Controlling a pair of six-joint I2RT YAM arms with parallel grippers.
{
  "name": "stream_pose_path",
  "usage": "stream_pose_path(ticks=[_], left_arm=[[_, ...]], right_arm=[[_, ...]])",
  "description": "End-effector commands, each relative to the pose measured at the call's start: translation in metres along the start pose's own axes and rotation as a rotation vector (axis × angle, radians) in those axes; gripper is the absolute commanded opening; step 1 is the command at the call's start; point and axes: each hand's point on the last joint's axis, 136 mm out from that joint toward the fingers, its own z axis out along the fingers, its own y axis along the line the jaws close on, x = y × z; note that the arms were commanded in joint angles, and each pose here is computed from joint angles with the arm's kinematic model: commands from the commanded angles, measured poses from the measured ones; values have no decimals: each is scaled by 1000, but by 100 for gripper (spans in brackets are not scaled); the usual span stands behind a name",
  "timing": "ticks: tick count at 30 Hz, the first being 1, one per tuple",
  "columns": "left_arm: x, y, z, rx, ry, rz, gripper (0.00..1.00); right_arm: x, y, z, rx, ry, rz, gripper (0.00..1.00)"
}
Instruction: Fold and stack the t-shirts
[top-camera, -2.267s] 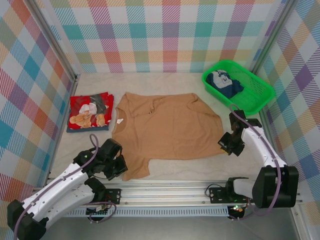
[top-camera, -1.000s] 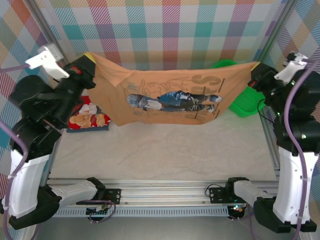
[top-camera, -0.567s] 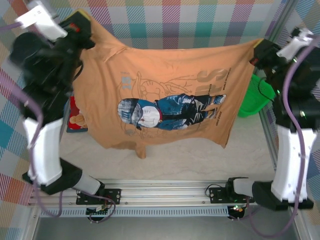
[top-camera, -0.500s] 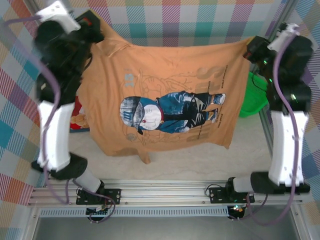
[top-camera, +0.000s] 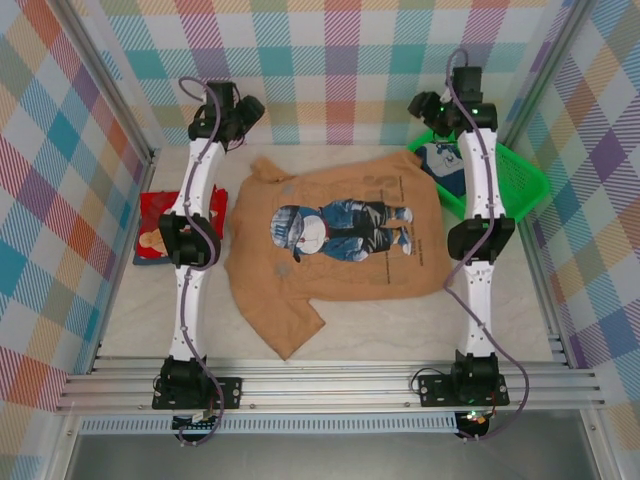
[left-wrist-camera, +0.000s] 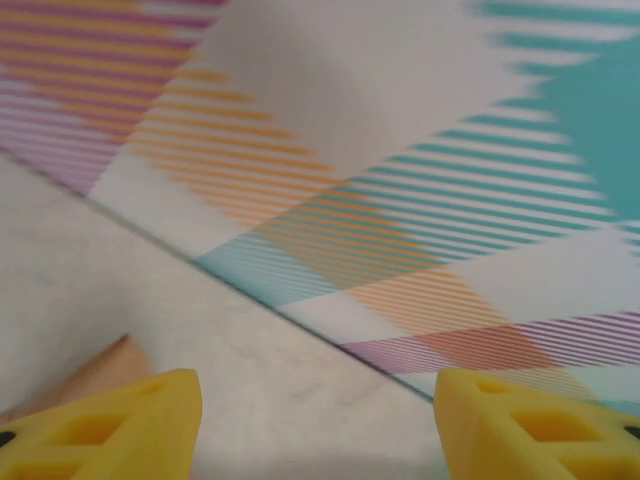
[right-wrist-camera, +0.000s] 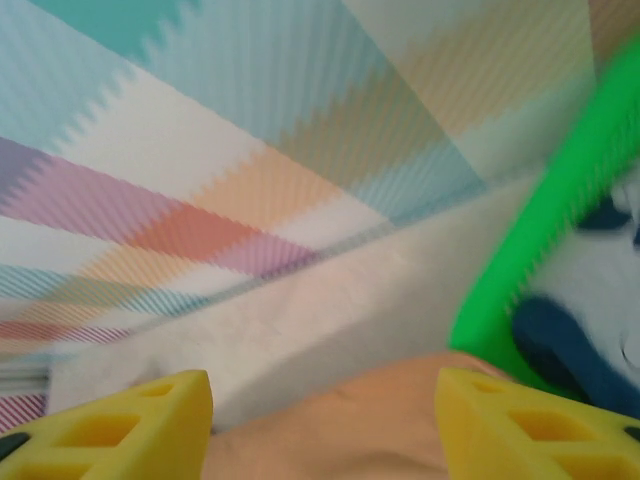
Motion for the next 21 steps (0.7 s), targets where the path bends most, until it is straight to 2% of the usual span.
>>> stream_pose_path(ticks=[1, 4, 7, 12, 17, 21], left_arm=[[-24, -48, -65, 76, -32, -11, 61], [16, -50, -85, 0, 68, 26, 57], [72, -42, -103, -61, 177, 42, 55], [161, 23, -152, -162, 327, -63, 50], [253, 91, -195, -259, 505, -132, 45], [310, 136, -208, -358, 620, -163, 45]], right_arm=[[20, 19, -41, 14, 68, -43, 60], [38, 27, -57, -1, 61, -82, 60], [67, 13, -75, 22, 80, -28, 58], [140, -27, -101, 43, 126, 59, 52], [236, -80, -115, 138, 294, 144, 44], [301, -125, -123, 267, 424, 249, 41]])
